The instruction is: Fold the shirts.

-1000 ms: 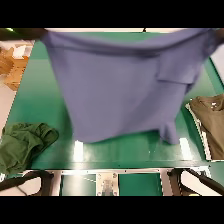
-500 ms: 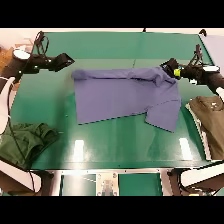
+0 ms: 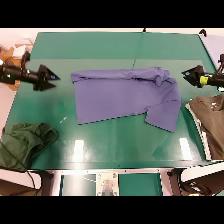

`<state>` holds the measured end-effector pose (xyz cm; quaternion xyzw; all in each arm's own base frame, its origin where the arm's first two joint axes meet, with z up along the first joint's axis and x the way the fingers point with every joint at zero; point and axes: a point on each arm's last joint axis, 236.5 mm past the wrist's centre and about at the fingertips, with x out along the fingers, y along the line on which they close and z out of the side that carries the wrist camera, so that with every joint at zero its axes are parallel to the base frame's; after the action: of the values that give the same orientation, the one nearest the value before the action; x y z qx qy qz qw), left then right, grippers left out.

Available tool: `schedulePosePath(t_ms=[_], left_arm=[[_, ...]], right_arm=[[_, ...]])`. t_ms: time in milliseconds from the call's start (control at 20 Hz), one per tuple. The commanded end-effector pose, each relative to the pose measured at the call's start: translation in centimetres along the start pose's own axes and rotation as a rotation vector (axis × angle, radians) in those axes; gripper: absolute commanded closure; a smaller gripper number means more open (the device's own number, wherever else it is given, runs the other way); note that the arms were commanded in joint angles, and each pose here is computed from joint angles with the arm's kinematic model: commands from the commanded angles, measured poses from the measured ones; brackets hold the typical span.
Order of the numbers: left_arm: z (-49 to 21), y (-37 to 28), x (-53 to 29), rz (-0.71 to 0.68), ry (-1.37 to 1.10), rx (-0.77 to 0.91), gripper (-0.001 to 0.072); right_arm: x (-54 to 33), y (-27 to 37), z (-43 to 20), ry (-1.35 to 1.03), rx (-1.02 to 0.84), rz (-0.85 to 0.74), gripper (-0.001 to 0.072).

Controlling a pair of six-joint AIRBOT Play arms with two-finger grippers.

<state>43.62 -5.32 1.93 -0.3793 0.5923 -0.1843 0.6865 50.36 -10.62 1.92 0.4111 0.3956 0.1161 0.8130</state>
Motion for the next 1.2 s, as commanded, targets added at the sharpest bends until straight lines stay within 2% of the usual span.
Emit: schedulePosePath(t_ms=[0,200,350,600,650,700,750,800,950,1150], left_arm=[[-7.2,2.8,3.0,0.078,0.058,-0.107,0.0170],[-13.3,6.3,8.0,0.163,0.087,-0.165,0.0170],[-14.5,7.5,11.5,0.221,0.054,-0.149,0.0170],[-15.5,5.6,14.4,0.165,0.081,-0.182,0.0173],[-16.0,5.2,14.4,0.151,0.105,-0.187,0.0299],[-16.7,4.9,14.2,0.137,0.137,-0.174,0.0522],[-17.2,4.8,13.9,0.134,0.158,-0.171,0.0668],[-16.8,4.7,13.4,0.125,0.157,-0.175,0.0683],[-13.8,6.3,10.3,0.133,0.111,-0.178,0.0685],[-10.7,10.3,6.2,0.173,0.024,-0.206,0.0684]], right_arm=[[-1.2,-1.2,-1.0,0.044,-0.008,-0.007,0.0338],[-1.1,-1.0,-1.0,0.045,-0.018,-0.003,0.0338],[-1.1,-0.8,-0.9,0.043,-0.015,0.004,0.0338],[-1.1,-0.3,-1.3,0.057,-0.010,0.024,0.0339],[-1.1,-0.3,-1.3,0.059,-0.010,0.025,0.0339],[-1.1,-0.3,-1.3,0.059,-0.010,0.025,0.0340],[-1.2,-0.3,-1.4,0.062,-0.006,0.027,0.0341],[-1.2,-0.1,-1.5,0.069,-0.003,0.031,0.0343],[-1.8,0.5,-2.2,0.095,-0.020,0.033,0.0420],[-2.8,-0.2,-6.3,0.166,0.032,-0.033,0.0420]])
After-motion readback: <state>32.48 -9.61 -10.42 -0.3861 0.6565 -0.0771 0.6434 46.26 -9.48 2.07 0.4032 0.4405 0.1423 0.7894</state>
